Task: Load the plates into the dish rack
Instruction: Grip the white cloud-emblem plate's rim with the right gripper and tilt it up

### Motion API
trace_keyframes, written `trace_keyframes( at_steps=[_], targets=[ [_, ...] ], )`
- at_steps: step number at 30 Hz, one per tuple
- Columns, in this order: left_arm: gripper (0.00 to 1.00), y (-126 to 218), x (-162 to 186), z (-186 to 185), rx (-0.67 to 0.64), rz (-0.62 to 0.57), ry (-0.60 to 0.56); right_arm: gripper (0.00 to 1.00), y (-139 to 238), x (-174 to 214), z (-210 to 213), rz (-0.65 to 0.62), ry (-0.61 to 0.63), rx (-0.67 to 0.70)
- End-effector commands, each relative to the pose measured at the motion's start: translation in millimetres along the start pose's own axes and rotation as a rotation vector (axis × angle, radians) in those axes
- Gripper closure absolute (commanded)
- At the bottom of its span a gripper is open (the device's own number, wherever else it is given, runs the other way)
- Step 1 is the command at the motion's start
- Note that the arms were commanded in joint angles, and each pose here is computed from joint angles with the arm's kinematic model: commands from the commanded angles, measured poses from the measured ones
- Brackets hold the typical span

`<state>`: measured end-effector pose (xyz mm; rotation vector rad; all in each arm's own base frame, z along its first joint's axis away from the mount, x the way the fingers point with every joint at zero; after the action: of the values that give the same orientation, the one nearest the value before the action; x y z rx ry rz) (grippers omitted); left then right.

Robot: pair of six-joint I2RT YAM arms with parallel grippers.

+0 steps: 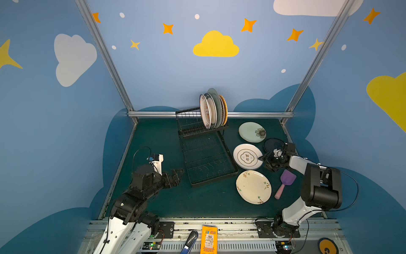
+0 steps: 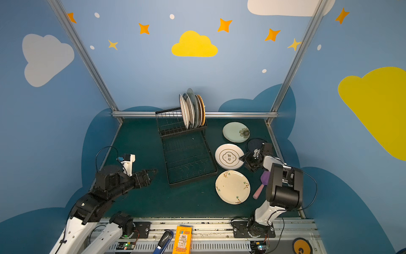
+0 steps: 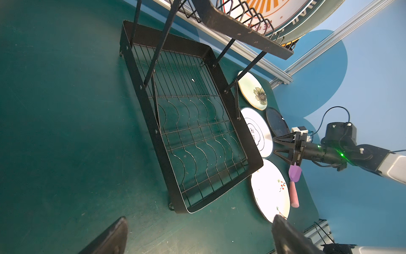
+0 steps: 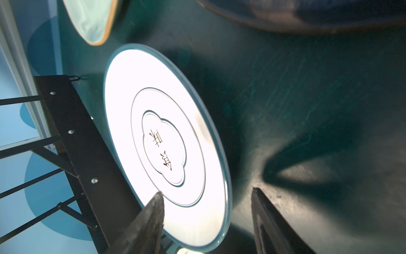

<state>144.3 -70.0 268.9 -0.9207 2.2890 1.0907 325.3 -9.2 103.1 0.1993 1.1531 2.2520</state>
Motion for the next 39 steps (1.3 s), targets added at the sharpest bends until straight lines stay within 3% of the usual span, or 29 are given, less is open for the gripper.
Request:
trace_keyframes(
  at_steps=[1, 6, 10, 21, 30, 39],
  targets=[
    [0.0, 0.0, -0.6, 0.6, 0.001, -0.014, -0.013, 0.41, -4.9, -7.8, 8.1, 0.008, 0.007, -0.03],
    [0.0, 0.6, -1.0, 0.6, 0.001, -0.018, -0.013, 0.51, -11.9, -10.6, 11.8, 0.041, 0.009, -0.02],
    [0.0, 1.6, -1.2, 0.7, 0.001, -0.024, -0.014, 0.65, -16.7, -12.2, 14.8, 0.059, 0.011, -0.003],
    [0.0, 4.8, -1.6, 0.3, 0.004, -0.041, -0.019, 0.74, -26.7, -13.1, 15.3, 0.098, -0.025, 0.046],
    [0.0, 7.3, -1.8, 0.4, 0.003, -0.055, -0.02, 0.75, -38.7, -8.5, 13.4, 0.127, -0.056, 0.115],
    [0.0, 8.7, -1.9, 0.2, 0.006, -0.061, -0.022, 0.94, -38.3, -4.4, 13.4, 0.117, -0.056, 0.103]
  ],
)
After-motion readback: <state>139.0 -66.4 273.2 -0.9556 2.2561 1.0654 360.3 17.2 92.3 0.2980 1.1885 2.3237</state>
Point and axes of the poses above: each gripper's point midway between its finger pads, its own y axis back along the fingers, its own z axis along the line the jaws close on, x = y × z, the point moved 8 cm from there along y, back along the fingers, and after that the axes turned 4 degrees about y, right-handed, at the moved point
